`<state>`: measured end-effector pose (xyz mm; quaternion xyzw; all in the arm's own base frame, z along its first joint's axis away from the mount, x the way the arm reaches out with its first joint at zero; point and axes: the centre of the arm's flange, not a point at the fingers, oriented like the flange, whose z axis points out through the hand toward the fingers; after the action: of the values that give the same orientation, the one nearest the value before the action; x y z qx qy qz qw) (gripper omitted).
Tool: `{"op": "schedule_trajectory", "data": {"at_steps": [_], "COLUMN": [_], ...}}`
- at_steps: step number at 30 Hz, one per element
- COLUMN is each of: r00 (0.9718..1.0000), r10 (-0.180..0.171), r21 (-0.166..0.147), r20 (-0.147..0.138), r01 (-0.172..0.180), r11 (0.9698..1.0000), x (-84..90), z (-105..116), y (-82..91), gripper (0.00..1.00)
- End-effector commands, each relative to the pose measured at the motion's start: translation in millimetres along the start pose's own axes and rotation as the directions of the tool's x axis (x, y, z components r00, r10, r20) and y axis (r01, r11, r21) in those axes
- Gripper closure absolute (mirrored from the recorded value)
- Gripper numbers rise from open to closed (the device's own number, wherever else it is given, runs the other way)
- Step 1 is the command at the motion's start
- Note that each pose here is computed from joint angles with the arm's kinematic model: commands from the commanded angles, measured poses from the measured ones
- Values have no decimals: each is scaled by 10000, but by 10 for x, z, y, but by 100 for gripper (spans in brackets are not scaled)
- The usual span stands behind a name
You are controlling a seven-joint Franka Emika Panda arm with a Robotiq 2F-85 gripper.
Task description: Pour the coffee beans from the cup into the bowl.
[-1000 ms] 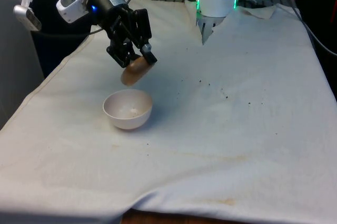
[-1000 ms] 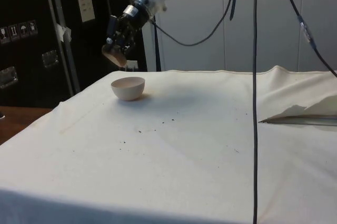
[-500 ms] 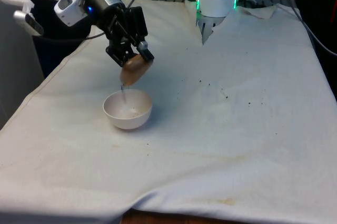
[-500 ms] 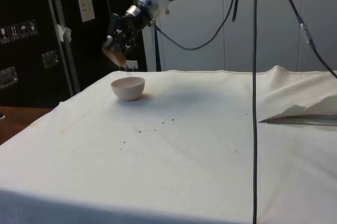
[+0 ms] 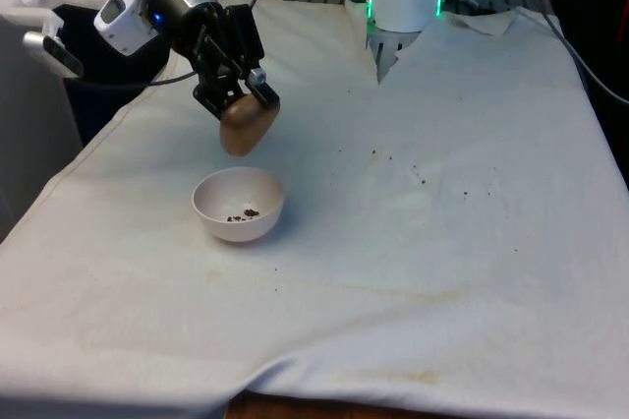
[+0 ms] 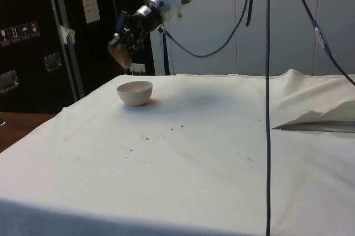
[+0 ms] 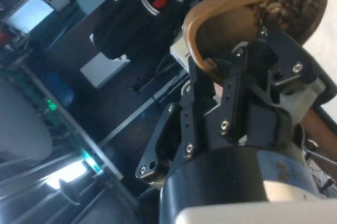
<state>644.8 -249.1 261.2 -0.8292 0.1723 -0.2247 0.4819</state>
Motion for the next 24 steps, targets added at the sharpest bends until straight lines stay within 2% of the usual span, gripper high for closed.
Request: {"op": "schedule_trajectory", "data": {"at_steps": [1,2,10,11,12,14,18,19,21,24], "r00": [10000,10000,9988,9994,9986,9979,9968,9976,9961,9955], "r10": [88,30,387,267,420,509,629,521,695,745], "r21": [118,52,614,502,668,852,1101,999,1277,1414], "r20": [-35,-30,-288,-238,-314,-399,-495,-464,-550,-588], "r01": [-87,-30,-369,-255,-398,-474,-571,-472,-620,-656], "r11": [9999,10000,9974,9984,9970,9952,9923,9939,9899,9878], "x": [6,0,6,3,4,5,2,0,-9,-20], "z": [-1,-2,-26,-14,-27,-37,-61,-48,-69,-99], "y": [8,8,68,58,75,84,101,97,110,119], "gripper": [97,97,97,97,97,97,97,97,97,97]}}
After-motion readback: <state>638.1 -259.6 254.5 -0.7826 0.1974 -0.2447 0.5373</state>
